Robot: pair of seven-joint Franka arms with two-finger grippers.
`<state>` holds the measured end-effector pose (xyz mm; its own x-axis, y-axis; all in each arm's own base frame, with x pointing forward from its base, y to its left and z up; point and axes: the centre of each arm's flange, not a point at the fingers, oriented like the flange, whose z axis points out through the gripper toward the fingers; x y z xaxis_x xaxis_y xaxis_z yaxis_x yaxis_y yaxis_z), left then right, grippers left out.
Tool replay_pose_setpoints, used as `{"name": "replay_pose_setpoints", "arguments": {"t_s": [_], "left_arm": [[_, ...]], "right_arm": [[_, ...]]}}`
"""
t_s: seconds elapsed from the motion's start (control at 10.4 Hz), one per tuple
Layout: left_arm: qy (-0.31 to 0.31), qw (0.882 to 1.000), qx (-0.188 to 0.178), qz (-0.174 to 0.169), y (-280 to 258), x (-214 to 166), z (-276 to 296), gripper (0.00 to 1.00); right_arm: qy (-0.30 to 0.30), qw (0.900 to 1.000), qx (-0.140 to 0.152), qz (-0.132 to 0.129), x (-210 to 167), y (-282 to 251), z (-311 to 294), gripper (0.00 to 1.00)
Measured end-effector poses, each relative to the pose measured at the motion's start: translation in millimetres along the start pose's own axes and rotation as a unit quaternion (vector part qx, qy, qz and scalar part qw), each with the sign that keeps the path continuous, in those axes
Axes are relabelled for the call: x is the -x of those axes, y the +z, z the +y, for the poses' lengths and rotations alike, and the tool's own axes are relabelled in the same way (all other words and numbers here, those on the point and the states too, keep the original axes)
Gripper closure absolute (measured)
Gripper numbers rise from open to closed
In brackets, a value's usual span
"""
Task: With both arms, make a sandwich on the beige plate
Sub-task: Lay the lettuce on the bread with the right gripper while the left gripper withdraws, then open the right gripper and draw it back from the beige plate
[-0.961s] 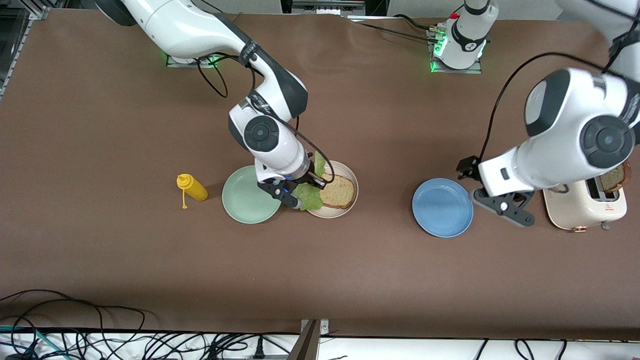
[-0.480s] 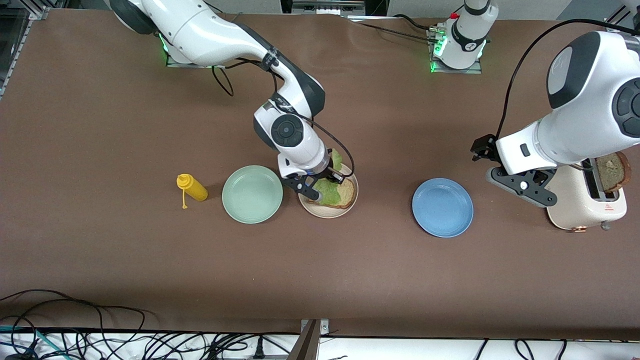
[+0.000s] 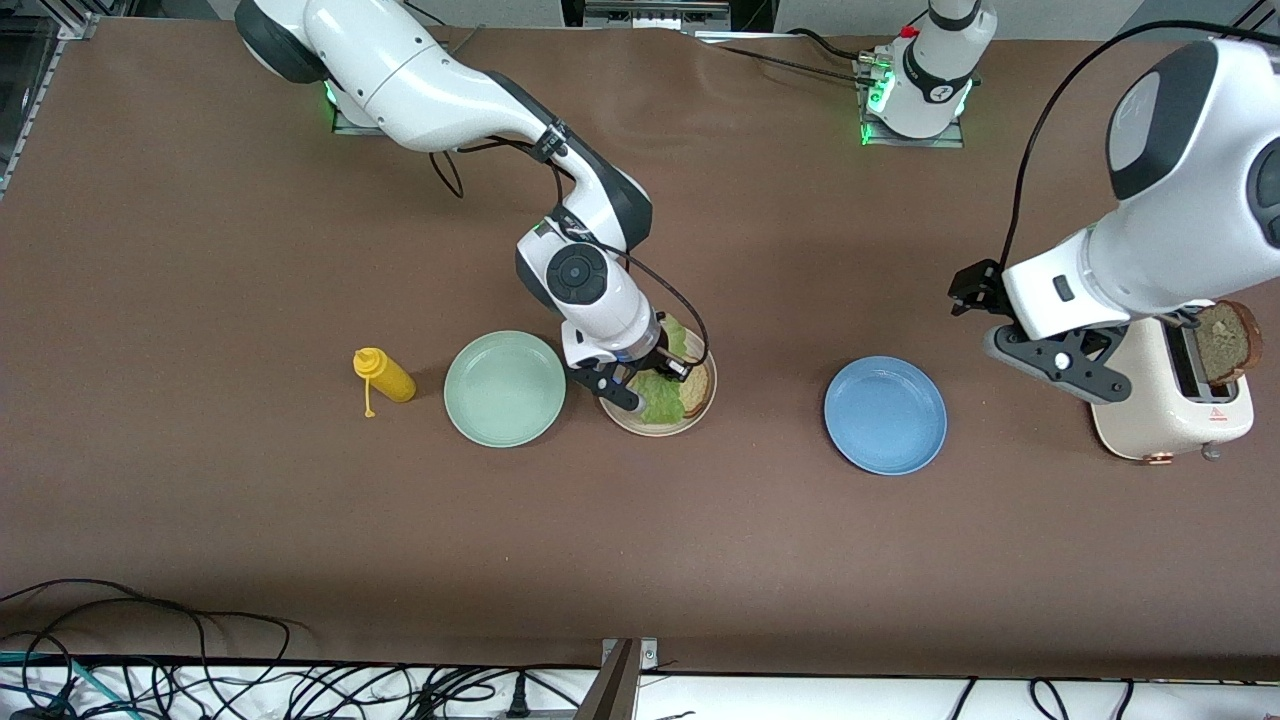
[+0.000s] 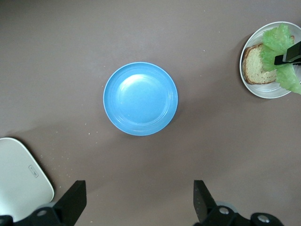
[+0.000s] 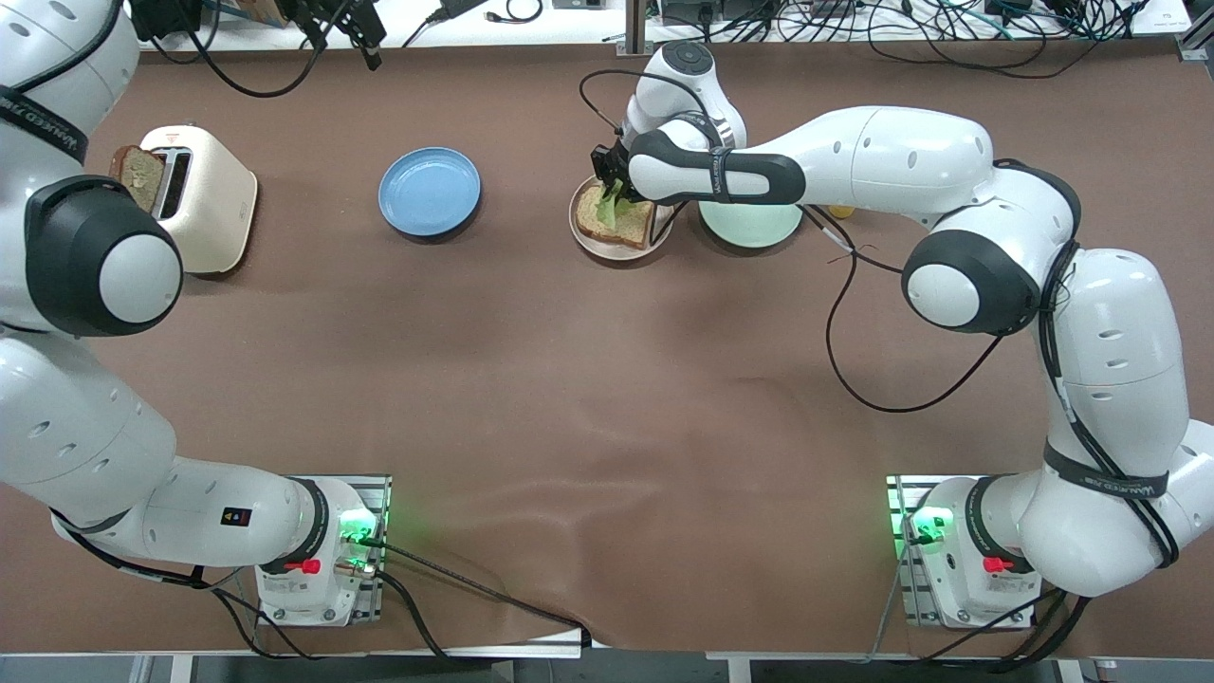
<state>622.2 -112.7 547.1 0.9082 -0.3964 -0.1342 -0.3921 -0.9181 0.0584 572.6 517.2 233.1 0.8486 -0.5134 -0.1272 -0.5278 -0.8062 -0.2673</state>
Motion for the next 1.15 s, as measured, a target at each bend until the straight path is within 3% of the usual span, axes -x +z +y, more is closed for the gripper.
{"name": "replay_pose_setpoints", "arguments": {"t_s": [0.29,0.38,0.48,0.58,0.77,1.15], "left_arm": [[-0.03,1.0,-0.002,0.002,-14,13,0,0.0],[-0.041,0.999,-0.004,0.005,-19,20,-6,0.0],[-0.056,0.998,-0.007,0.011,-22,30,-19,0.0],[-0.072,0.997,-0.011,0.027,-24,41,-35,0.0],[-0.1,0.993,-0.019,0.061,-16,63,-56,0.0],[-0.141,0.988,-0.017,0.062,-14,79,-48,0.0]], "right_arm": [[-0.001,1.0,-0.002,0.0,1,-2,-2,0.33],[-0.001,1.0,0.0,0.0,1,-2,-2,0.24],[-0.001,1.0,0.005,-0.001,1,-6,-3,0.06],[-0.002,1.0,0.01,-0.001,1,-17,-5,0.0],[0.003,1.0,0.03,0.0,-11,-51,-5,0.0],[0.008,0.998,0.06,0.011,-69,-149,13,0.0]]}}
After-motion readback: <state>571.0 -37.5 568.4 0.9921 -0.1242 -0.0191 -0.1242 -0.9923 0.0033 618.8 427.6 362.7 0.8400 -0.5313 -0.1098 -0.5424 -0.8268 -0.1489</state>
